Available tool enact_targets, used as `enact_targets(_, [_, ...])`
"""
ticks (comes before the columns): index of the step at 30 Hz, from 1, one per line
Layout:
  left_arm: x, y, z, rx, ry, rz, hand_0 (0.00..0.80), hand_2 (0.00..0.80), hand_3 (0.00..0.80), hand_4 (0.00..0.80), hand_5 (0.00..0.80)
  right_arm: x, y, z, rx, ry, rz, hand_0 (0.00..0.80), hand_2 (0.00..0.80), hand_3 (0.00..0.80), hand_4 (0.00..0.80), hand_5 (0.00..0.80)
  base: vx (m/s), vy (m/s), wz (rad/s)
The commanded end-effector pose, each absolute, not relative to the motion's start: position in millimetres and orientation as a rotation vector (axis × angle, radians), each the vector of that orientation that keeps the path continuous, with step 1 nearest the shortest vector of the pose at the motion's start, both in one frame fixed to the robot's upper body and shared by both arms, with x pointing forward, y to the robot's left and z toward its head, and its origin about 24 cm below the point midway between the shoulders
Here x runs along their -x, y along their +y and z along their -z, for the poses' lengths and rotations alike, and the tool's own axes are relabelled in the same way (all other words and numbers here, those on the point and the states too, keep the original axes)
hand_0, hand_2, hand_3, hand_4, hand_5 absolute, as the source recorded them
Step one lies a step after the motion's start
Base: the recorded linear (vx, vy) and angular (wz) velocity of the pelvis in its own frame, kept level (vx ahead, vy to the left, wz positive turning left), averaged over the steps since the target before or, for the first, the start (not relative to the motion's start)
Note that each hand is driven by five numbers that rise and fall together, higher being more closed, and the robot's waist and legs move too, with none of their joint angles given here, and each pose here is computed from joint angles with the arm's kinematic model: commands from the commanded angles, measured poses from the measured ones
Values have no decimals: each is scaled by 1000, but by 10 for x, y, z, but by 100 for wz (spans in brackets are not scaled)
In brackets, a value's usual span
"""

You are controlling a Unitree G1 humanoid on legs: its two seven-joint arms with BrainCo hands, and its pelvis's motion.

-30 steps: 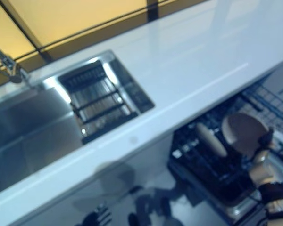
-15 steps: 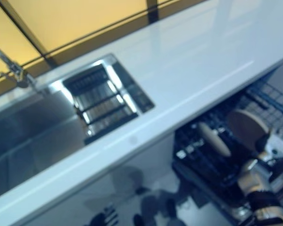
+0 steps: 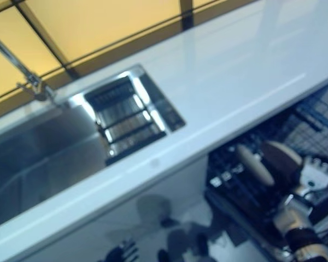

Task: Take plates into dishwasher

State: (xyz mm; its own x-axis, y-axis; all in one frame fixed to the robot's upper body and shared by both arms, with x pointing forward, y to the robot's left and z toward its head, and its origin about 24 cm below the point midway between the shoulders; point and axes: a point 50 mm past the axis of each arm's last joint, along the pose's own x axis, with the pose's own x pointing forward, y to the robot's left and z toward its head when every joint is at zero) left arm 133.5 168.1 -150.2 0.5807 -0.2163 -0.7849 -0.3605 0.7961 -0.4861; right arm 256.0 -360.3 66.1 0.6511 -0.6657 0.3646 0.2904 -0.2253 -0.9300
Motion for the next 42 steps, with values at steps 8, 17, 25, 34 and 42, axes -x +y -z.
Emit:
enact_targets(8, [-1381, 1706, 1498, 635, 985, -61, 0, 0, 0, 0, 0, -2696, -3622, -628, 1704, 496, 842, 800, 800, 800, 800, 800, -2, -1, 1])
enact_targets(17, [-1405, 1713, 1493, 628, 992, -55, 0, 0, 0, 0, 0, -2763, -3635, -575, 1695, 650, 745, 800, 800, 800, 800, 800, -1, -1, 7])
enact_targets(25, [-1420, 1765, 1483, 611, 992, -49, 0, 0, 0, 0, 0, -2790, -3631, -551, 1644, 730, 688, 800, 800, 800, 800, 800, 0, 0, 0])
enact_targets(34, [-1467, 1802, 1456, 615, 949, -72, 0, 0, 0, 0, 0, -2832, -3601, -656, 1513, 691, 712, 0, 0, 0, 0, 0, 0, 0, 0])
enact_targets(42, [-1463, 1824, 1450, 628, 921, -88, 0, 0, 0, 0, 0, -2870, -3593, -841, 1468, 604, 756, 0, 0, 0, 0, 0, 0, 0, 0])
